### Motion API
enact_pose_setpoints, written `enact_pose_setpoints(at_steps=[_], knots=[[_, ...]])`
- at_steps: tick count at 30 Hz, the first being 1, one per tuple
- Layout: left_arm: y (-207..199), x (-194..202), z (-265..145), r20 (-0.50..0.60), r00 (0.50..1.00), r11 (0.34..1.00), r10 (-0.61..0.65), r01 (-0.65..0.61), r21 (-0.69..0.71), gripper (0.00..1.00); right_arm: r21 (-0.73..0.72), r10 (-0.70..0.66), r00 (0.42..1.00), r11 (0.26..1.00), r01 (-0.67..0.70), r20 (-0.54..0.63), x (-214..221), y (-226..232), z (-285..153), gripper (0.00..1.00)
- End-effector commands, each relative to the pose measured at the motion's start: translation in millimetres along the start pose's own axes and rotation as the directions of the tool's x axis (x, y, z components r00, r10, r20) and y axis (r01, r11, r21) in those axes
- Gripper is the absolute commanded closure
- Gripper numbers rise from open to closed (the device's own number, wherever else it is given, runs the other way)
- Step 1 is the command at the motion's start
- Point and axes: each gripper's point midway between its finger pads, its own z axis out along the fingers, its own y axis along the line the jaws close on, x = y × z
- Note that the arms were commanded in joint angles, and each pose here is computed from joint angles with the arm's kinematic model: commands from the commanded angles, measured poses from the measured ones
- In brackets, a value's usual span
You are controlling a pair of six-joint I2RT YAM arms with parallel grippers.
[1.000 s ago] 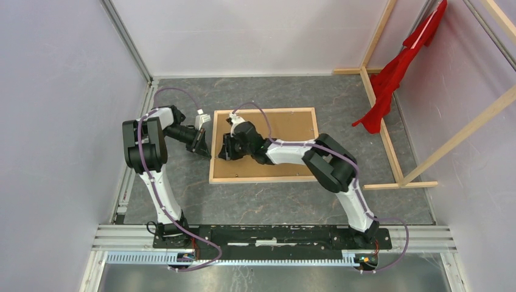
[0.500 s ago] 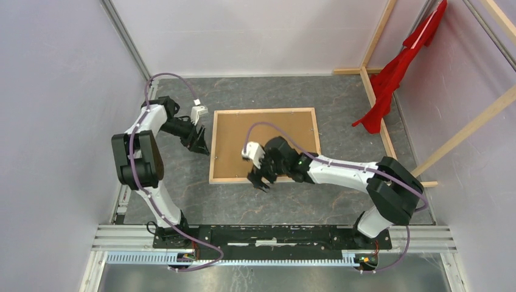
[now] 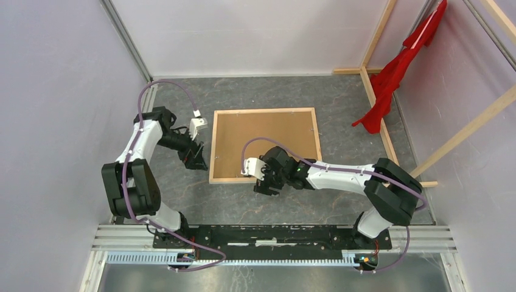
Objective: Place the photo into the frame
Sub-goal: Install the photo frame at the center of the board, then turn over the photo frame at the center of the board.
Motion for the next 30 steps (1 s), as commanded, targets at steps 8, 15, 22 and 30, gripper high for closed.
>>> enact_pose_setpoints(at_steps=[8,15,22,30], knots=[[-12,-7,-4,0.04,0.996,0.997,0.082,-0.082,-0.006,0.0,0.078,-0.101,0.995,0.992,0.102,-0.01,-12,-21,10,0.23],[-23,-5,-7,0.057,0.978,0.979,0.201,-0.2,-0.029,0.0,0.062,-0.079,0.996,0.995,0.081,-0.033,-7,-19,20,0.55],[-20,11,-8,-0.015,0.928,0.921,0.373,-0.372,-0.115,0.0,0.046,-0.041,0.999,0.998,0.042,-0.023,-25,-22,20,1.0],[-23,14,-16,-0.111,0.733,0.702,0.672,-0.677,-0.222,0.0,0.004,0.019,0.99,1.0,-0.02,0.139,-95,-28,-2,1.0]])
